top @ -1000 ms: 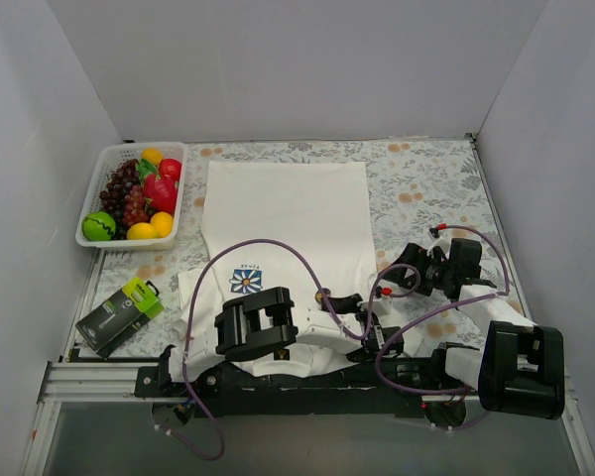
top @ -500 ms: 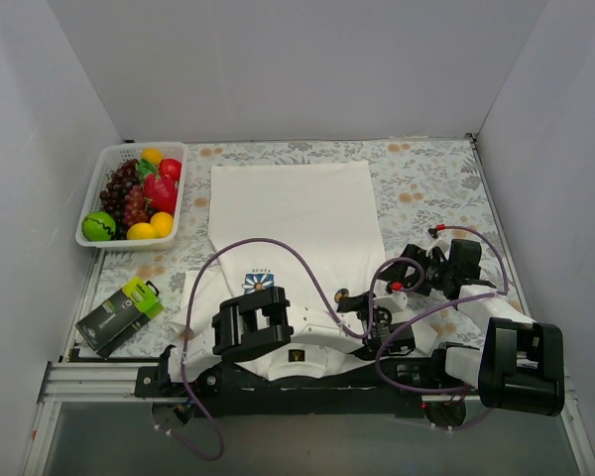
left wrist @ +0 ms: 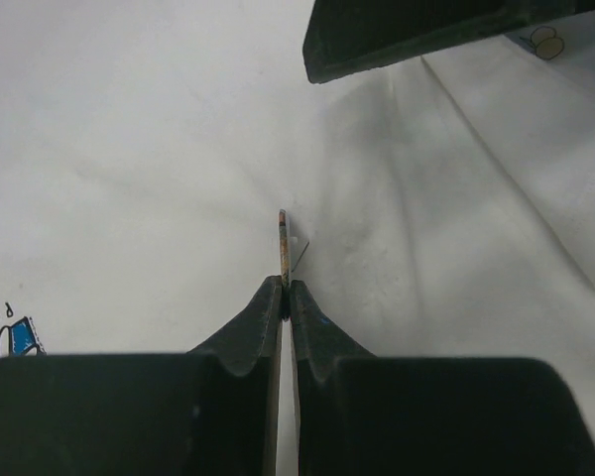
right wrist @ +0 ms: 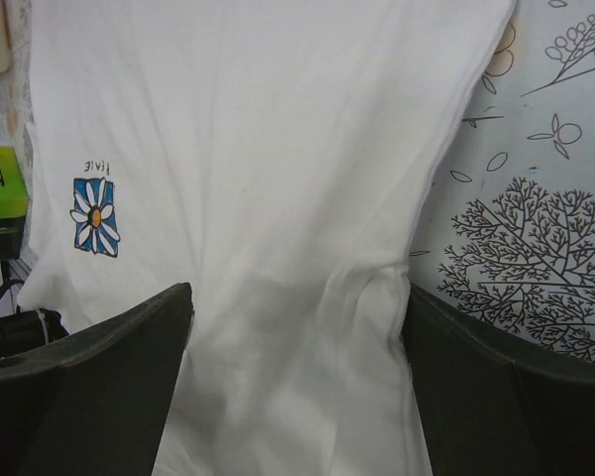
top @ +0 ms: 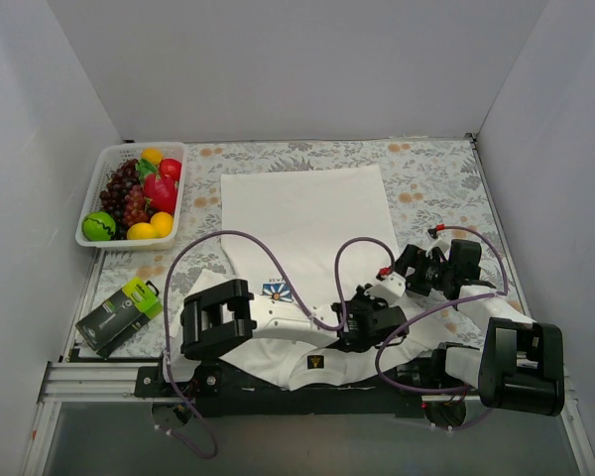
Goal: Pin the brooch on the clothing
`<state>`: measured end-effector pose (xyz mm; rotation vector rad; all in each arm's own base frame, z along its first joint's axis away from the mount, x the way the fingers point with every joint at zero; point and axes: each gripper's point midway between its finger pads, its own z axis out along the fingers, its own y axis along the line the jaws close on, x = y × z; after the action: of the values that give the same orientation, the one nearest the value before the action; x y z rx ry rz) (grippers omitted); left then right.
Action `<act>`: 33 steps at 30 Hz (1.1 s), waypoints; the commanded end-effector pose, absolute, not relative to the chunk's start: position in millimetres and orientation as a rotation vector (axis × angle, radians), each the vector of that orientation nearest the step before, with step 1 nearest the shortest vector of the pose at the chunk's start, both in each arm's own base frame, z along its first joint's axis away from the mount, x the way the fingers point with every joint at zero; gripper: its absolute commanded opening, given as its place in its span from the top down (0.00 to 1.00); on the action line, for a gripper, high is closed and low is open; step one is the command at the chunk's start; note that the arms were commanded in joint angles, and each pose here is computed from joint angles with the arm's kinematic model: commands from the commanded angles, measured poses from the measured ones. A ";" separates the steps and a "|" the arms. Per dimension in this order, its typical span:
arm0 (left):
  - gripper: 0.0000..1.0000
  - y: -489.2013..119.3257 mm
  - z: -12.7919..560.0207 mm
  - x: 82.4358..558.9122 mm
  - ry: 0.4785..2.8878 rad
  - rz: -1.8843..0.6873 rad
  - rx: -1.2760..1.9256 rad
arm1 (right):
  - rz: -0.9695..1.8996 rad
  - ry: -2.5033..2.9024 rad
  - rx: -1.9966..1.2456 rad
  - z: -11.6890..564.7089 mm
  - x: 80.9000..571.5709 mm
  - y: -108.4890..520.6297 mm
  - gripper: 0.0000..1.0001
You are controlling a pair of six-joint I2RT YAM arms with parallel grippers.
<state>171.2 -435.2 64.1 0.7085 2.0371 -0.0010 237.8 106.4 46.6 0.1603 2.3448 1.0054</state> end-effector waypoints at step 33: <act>1.00 -435.9 139.8 191.8 2.060 -0.797 0.363 | 1.019 2.230 0.007 80.0 226.7 112.9 0.23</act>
<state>192.2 -423.5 108.3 0.4083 2.1158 -0.6628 231.4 108.5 73.3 0.0488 2.2574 0.9863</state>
